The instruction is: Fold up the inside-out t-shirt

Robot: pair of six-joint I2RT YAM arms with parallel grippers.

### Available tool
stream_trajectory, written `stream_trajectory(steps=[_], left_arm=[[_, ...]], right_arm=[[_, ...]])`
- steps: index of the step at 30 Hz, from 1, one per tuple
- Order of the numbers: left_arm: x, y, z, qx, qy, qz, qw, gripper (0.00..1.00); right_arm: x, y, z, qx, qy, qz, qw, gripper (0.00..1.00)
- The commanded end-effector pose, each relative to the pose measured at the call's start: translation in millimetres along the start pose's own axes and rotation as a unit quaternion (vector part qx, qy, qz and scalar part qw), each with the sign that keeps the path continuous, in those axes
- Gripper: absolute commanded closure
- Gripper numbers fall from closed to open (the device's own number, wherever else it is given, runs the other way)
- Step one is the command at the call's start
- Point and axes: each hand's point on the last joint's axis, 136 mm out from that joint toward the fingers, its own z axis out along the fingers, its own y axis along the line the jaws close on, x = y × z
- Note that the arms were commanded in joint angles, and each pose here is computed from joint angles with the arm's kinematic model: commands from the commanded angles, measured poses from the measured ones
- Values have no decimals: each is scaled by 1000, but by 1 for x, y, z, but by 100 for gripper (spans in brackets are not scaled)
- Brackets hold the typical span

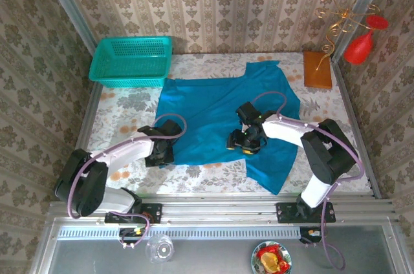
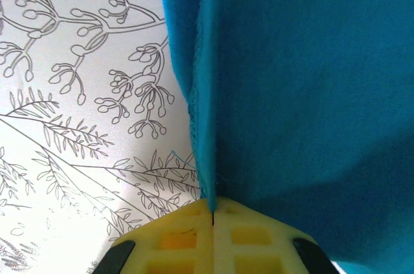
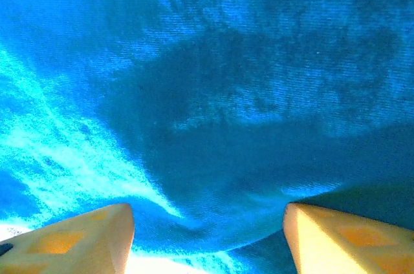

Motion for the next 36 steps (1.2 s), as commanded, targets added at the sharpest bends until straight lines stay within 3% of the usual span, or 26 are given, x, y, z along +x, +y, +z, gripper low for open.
stream_trajectory(steps=[1, 7, 17, 23, 28, 36], left_arm=[[-14, 4, -24, 9, -43, 3, 999, 100], [-48, 4, -70, 85, -120, 2, 989, 100], [-48, 26, -82, 131, -100, -24, 986, 100], [-67, -12, -112, 262, -157, -5, 952, 100], [-78, -43, -123, 308, -132, 40, 941, 100], [-58, -73, -126, 342, -79, 126, 928, 100]], right_arm=[[0, -37, 14, 72, -2, 32, 997, 34], [-6, -50, 13, 71, -8, 61, 996, 35], [-6, -57, 17, 76, 1, 65, 995, 35], [-5, -59, 18, 80, 2, 65, 995, 35], [-2, -61, 22, 79, 5, 67, 995, 35], [-3, -60, 24, 75, 7, 70, 995, 35]])
